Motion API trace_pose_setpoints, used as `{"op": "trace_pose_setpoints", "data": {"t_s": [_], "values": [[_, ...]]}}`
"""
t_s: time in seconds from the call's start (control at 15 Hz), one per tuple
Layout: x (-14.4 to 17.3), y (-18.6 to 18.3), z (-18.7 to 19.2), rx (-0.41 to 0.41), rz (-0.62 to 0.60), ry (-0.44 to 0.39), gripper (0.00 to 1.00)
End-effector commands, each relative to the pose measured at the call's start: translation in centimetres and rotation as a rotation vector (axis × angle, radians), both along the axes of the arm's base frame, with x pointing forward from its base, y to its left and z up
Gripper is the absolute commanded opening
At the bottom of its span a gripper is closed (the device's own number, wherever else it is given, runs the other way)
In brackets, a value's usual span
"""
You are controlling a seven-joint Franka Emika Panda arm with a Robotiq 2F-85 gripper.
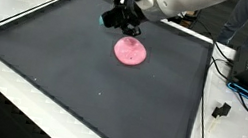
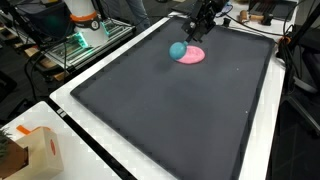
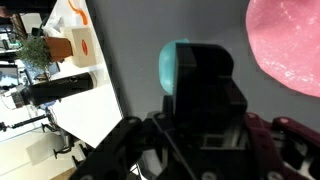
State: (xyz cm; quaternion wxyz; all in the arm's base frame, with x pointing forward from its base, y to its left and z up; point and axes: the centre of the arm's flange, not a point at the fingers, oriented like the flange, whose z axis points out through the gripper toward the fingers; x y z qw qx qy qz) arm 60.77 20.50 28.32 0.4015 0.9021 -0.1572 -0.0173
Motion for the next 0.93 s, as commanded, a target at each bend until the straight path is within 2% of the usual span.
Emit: {"op": "trace_pose_setpoints", "data": {"t_s": [0.0, 0.53, 0.87], "values": [[0.6, -0.1, -0.5, -0.045, -0.001, 0.000, 0.25], [0.9, -0.7, 0.0, -0.003, 0.027, 0.025, 0.25], [1.2, -1.4, 2.0, 0.073, 0.086, 0.051, 0.25]]}}
